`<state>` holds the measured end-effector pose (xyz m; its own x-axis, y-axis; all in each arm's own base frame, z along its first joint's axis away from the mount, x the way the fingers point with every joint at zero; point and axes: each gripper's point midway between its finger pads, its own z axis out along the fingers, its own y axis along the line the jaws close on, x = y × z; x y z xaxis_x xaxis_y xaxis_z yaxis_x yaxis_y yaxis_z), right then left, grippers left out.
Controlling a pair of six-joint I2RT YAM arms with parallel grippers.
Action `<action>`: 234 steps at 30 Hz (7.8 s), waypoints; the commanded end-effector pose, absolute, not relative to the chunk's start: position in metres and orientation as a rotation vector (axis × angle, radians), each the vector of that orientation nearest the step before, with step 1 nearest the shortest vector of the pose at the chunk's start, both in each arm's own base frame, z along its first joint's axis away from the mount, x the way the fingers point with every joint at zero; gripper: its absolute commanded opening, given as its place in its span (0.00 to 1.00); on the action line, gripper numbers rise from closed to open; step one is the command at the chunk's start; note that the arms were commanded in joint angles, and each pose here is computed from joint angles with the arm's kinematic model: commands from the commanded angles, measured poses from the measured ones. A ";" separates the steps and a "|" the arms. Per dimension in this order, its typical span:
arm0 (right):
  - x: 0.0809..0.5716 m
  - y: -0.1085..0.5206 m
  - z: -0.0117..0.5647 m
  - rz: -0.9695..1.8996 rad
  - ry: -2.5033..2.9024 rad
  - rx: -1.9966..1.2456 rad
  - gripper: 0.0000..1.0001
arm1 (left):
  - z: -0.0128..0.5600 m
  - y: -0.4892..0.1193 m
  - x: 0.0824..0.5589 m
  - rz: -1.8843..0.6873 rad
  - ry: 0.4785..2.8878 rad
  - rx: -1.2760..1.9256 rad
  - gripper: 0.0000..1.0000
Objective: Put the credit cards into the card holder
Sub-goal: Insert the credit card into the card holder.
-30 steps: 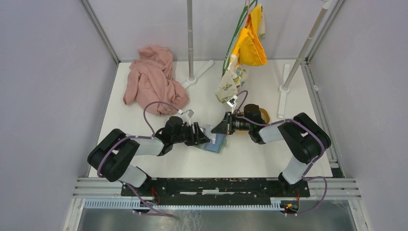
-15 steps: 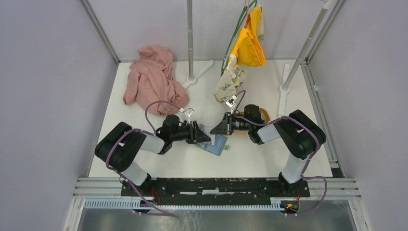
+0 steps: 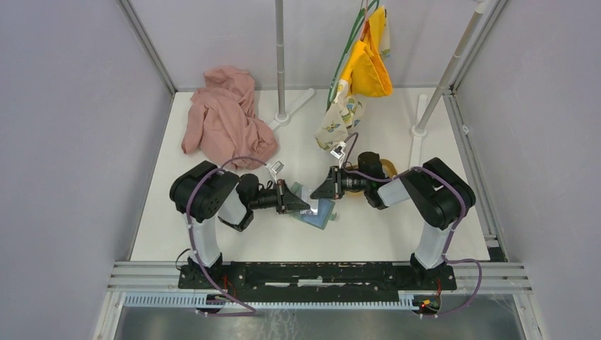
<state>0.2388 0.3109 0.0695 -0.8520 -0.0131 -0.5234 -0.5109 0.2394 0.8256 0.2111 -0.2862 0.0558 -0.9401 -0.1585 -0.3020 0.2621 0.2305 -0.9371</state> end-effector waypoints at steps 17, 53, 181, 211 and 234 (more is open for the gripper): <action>0.236 0.288 0.069 0.903 1.701 -1.579 0.59 | 0.049 -0.257 0.244 -1.469 2.145 0.004 0.02; 0.214 0.262 0.024 0.199 1.548 -2.071 0.52 | 0.047 -0.250 0.224 -1.171 2.277 0.101 0.02; 0.214 0.346 0.031 0.820 1.743 -1.529 0.28 | 0.067 -0.214 0.234 -1.194 2.132 -0.122 0.02; 0.204 0.350 0.040 0.779 1.674 -1.664 0.31 | 0.064 -0.241 0.241 -1.301 2.049 -0.264 0.02; 0.265 0.286 0.030 0.472 1.829 -1.715 0.45 | 0.045 -0.244 0.219 -1.444 2.048 -0.340 0.02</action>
